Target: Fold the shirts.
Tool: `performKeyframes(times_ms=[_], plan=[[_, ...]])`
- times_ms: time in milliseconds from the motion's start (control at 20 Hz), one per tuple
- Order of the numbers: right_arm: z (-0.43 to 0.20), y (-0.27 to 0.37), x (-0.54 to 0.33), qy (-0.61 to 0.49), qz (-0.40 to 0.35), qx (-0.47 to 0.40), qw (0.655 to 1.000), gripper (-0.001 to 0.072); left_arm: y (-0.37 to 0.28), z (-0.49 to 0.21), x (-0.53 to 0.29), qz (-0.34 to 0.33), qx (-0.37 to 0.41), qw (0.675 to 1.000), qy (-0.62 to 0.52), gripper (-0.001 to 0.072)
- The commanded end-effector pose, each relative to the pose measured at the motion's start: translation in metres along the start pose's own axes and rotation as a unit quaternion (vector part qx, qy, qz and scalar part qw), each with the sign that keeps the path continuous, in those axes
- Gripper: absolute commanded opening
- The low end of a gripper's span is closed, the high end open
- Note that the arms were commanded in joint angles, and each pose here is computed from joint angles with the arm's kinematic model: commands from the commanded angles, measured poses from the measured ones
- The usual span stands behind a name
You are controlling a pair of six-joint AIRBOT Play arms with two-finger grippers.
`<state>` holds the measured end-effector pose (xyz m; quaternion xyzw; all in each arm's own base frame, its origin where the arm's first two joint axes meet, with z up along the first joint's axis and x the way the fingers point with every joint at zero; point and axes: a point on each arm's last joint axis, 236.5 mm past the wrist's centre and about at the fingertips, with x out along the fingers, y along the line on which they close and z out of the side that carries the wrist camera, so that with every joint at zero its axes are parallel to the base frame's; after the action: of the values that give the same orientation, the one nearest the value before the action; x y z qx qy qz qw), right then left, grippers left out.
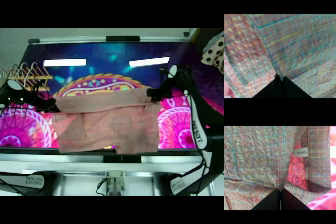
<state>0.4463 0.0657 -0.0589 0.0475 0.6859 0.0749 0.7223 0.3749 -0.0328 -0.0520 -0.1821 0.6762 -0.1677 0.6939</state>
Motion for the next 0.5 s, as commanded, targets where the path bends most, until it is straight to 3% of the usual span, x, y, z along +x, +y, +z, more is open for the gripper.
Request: performKeyframes(times_ms=[0, 300, 350, 400, 450], plan=[[-0.0128, 0.0044, 0.0104, 0.021, 0.0, 0.01, 1.0, 0.0048, 0.0086, -0.0061, 0.0097, 0.013, -0.022, 1.0, 0.002, 0.0025], [-0.018, 0.0061, 0.0123, 0.032, 0.002, 0.029, 0.999, 0.0049, 0.0155, -0.0079, 0.0101, 0.027, -0.037, 0.999, 0.005, 0.0026], [-0.0174, 0.0096, 0.0121, 0.031, 0.01, 0.031, 0.999, 0.0112, 0.016, -0.008, 0.0107, 0.027, -0.044, 0.999, 0.006, 0.003], [-0.0166, 0.0128, 0.0111, 0.029, 0.016, 0.032, 0.999, 0.0364, 0.0154, -0.0072, 0.0095, 0.027, -0.047, 0.999, 0.005, 0.0171], [-0.016, 0.0136, 0.007, 0.027, 0.017, 0.025, 0.999, 0.0539, 0.014, -0.0069, 0.0056, 0.025, -0.055, 0.998, 0.007, 0.0433]])
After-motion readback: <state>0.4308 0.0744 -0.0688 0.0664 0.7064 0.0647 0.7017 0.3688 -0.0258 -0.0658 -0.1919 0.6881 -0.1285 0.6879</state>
